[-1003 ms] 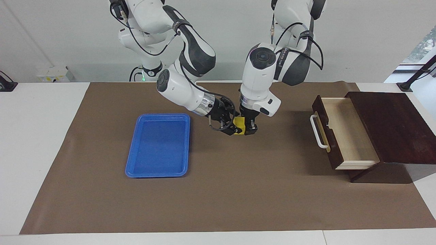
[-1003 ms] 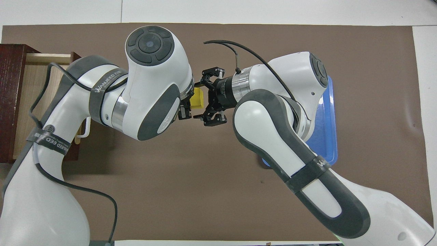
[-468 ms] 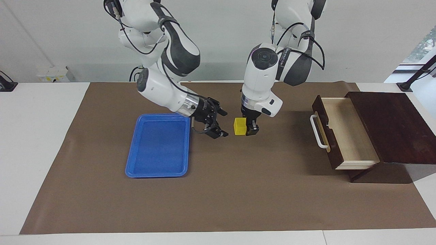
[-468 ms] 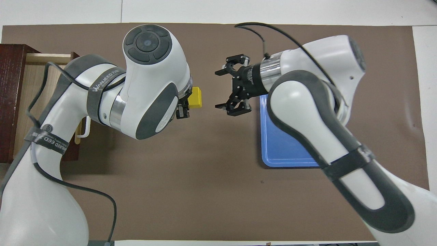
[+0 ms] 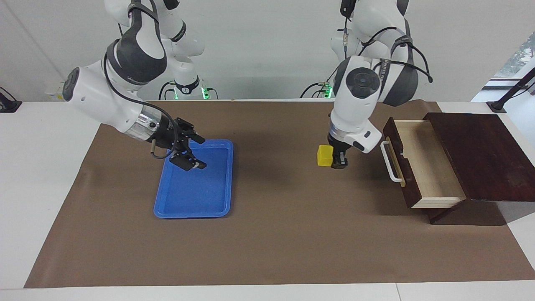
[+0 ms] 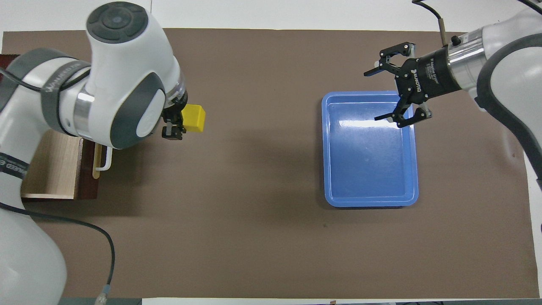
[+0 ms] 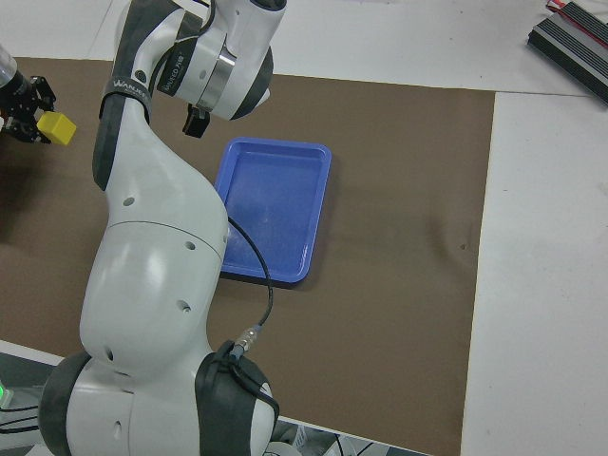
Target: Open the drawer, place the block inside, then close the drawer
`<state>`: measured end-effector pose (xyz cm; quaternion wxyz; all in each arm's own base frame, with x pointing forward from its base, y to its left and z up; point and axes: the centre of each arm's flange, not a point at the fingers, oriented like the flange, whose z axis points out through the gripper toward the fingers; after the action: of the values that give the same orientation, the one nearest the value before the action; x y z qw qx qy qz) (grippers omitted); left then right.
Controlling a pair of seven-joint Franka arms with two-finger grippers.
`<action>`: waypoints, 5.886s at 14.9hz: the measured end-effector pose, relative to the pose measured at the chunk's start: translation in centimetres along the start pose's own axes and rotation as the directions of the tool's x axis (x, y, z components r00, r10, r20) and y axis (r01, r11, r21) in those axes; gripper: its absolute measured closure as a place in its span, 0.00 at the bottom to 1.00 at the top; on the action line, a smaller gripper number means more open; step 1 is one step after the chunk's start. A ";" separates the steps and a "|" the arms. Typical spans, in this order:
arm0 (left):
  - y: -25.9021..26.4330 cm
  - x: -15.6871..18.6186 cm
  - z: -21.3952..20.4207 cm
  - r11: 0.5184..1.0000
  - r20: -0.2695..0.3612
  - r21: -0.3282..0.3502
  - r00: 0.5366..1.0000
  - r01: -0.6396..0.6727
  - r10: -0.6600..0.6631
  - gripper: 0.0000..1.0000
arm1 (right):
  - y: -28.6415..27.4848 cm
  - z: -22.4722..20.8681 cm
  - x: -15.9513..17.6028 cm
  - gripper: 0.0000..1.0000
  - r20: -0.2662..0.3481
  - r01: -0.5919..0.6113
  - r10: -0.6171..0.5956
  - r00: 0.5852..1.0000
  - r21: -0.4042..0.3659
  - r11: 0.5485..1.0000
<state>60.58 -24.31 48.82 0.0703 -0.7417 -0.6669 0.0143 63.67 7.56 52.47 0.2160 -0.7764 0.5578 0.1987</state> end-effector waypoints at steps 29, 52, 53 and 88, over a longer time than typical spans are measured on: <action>-2.6 27.7 8.1 0.996 0.044 -0.081 0.998 0.043 -0.040 0.44 | 12.8 -12.3 1.0 0.00 0.010 0.795 -0.943 0.333 -0.541 0.274; -5.2 13.2 5.9 0.992 -0.083 -0.058 0.991 -0.109 0.104 0.00 | 12.1 -13.6 1.3 0.00 0.004 0.765 -0.935 0.355 -0.577 0.288; -5.0 13.6 6.0 0.991 -0.112 -0.069 0.988 -0.118 0.110 0.00 | 12.1 -13.7 1.3 0.00 0.003 0.764 -0.935 0.355 -0.577 0.288; -4.9 16.9 -4.7 0.919 -0.084 -0.168 0.934 -0.356 0.346 0.00 | 12.1 -13.9 0.7 0.00 0.006 0.766 -0.936 0.351 -0.577 0.284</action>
<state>58.14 -7.45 55.29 0.0166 -0.8526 -0.5196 -0.0534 53.30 -4.15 62.18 -0.0123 -0.9989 0.0016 0.0457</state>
